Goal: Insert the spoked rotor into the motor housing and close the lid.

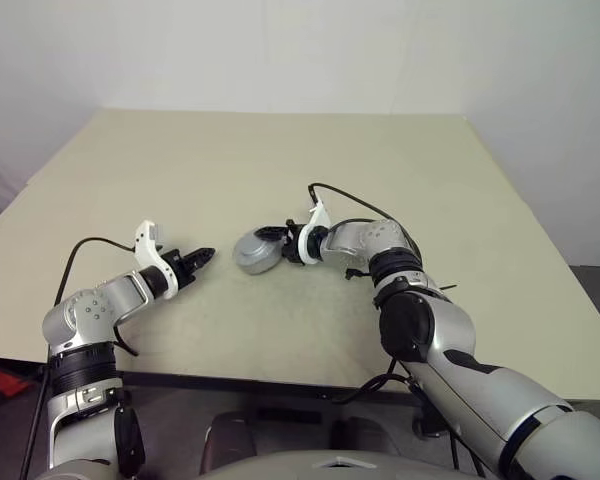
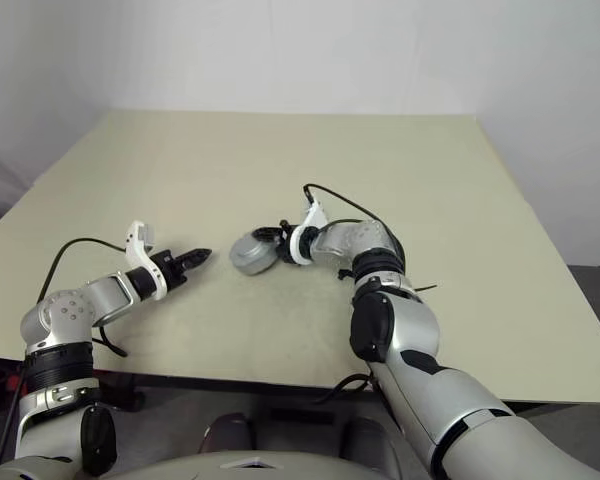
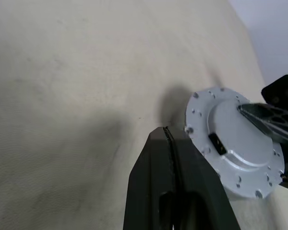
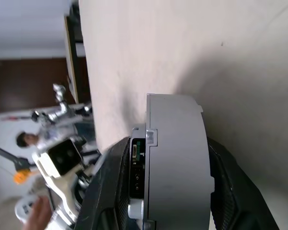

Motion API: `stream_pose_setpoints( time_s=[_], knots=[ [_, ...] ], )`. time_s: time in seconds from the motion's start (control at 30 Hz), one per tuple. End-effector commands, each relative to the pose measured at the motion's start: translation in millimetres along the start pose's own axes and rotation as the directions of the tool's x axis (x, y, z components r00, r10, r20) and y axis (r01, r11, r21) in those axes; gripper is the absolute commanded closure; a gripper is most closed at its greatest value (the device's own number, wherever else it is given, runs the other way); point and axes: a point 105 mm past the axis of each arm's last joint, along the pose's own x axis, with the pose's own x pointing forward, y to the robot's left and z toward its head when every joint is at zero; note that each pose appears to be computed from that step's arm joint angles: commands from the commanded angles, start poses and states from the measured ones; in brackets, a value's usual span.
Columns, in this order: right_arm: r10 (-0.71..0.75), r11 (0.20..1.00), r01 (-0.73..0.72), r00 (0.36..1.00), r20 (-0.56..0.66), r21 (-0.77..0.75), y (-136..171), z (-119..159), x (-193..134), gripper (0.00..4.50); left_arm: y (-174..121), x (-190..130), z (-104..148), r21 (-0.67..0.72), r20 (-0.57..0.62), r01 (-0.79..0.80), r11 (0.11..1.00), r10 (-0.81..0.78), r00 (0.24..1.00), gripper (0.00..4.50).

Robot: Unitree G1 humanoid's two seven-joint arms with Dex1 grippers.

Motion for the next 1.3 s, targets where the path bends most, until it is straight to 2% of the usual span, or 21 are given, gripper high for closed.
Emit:
stream_pose_setpoints(
  time_s=[0.03, 0.17, 0.27, 0.47, 0.57, 0.7, 0.87, 0.97, 1.13, 1.3],
  knots=[
    [0.151, 0.987, -0.155, 0.985, 0.083, 0.042, 47, 20, -3, 2.41, -12, -2, 12, 0.012, 0.069, 0.047, 0.999, -0.047, 0.997, 4.50],
    [0.203, 0.973, -0.214, 0.971, 0.126, 0.086, 65, 28, -4, 2.41, -16, -3, 14, -0.022, 0.112, 0.076, 0.997, -0.073, 0.991, 4.50],
    [0.235, 0.965, -0.248, 0.963, 0.131, 0.088, 77, 29, -5, 2.41, -15, -10, 24, -0.084, 0.189, 0.099, 0.992, -0.082, 0.979, 4.50],
    [0.268, 0.958, -0.278, 0.955, 0.124, 0.076, 90, 30, -6, 2.41, -11, -38, 51, -0.193, 0.370, 0.157, 0.969, -0.076, 0.926, 4.50],
    [0.278, 0.956, -0.286, 0.954, 0.112, 0.068, 94, 28, -6, 2.41, -10, -50, 57, -0.210, 0.419, 0.171, 0.963, -0.070, 0.905, 4.50],
    [0.297, 0.951, -0.302, 0.952, 0.075, 0.065, 101, 22, -5, 2.41, -15, -52, 56, -0.215, 0.423, 0.197, 0.956, -0.091, 0.901, 3.64],
    [0.341, 0.938, -0.342, 0.940, 0.020, 0.065, 114, 13, -7, 2.41, -28, -42, 49, -0.236, 0.399, 0.258, 0.937, -0.148, 0.905, 2.01],
    [0.351, 0.935, -0.350, 0.936, -0.008, 0.062, 117, 8, -7, 2.41, -32, -33, 45, -0.307, 0.376, 0.294, 0.905, -0.168, 0.911, 1.06],
    [0.361, 0.932, -0.359, 0.932, -0.042, 0.047, 119, 2, -8, 2.41, -62, -22, 39, -0.357, 0.336, 0.450, 0.819, -0.336, 0.880, 1.06],
    [0.366, 0.931, -0.365, 0.929, -0.058, 0.028, 120, -1, -10, 2.41, -79, -17, 31, -0.387, 0.298, 0.511, 0.767, -0.421, 0.857, 1.06]
  ],
)
